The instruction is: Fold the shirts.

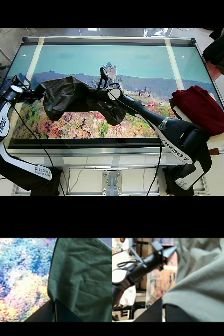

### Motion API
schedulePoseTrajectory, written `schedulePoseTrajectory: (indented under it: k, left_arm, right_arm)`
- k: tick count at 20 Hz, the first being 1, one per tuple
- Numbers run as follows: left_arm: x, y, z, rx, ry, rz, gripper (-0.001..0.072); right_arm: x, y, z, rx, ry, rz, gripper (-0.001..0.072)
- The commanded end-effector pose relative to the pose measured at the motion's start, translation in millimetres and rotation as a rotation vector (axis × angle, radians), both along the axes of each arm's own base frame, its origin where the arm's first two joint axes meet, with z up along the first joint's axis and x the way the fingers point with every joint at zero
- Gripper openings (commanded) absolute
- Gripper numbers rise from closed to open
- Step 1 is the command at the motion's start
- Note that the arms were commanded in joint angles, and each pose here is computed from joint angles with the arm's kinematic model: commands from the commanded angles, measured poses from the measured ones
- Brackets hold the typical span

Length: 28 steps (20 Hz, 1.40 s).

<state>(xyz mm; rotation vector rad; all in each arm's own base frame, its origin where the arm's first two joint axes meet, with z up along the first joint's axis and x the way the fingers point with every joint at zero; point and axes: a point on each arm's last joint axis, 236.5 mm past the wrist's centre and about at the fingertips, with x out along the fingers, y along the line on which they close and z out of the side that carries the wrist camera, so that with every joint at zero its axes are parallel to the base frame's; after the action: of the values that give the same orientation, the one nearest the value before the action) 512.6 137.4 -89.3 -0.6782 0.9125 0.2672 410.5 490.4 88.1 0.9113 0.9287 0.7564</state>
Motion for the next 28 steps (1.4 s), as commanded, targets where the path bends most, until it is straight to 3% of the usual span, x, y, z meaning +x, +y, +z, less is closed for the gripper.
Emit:
schedulePoseTrajectory:
  k: [1,6,8,11,16,20,21,24,26,28]
  left_arm:
    - [9,-1,40,-0.032,-0.084,0.030,0.0010]
    - [-8,24,259,0.234,-0.468,-0.008,0.0010]
    - [-51,18,354,0.333,-0.629,0.010,0.0009]
    - [-140,-13,479,0.506,-0.867,0.027,0.0008]
    - [-272,-84,577,0.797,-1.085,-0.011,0.0007]
    - [-276,-99,587,0.796,-1.069,-0.071,0.0007]
    - [-260,-97,577,0.751,-1.031,-0.104,0.0007]
    - [-192,-116,511,0.445,-0.885,-0.309,0.0008]
    - [-147,-129,461,0.352,-0.767,-0.439,0.0007]
    - [-102,-140,400,0.323,-0.620,-0.531,0.0007]
  right_arm:
    - [18,-18,46,-0.076,-0.211,0.025,0.0012]
    - [-7,-110,164,-0.335,-0.566,0.125,0.0012]
    - [-38,-141,216,-0.395,-0.685,0.130,0.0012]
    - [-97,-188,314,-0.375,-0.880,0.073,0.0012]
    - [-181,-277,417,-0.429,-1.121,-0.080,0.0012]
    - [-170,-347,406,-0.666,-1.027,-0.251,0.0011]
    - [-159,-361,401,-0.741,-1.008,-0.295,0.0011]
    - [-110,-385,365,-0.950,-0.883,-0.351,0.0009]
    - [-60,-394,310,-1.048,-0.689,-0.321,0.0009]
    - [-3,-395,243,-1.041,-0.510,-0.251,0.0009]
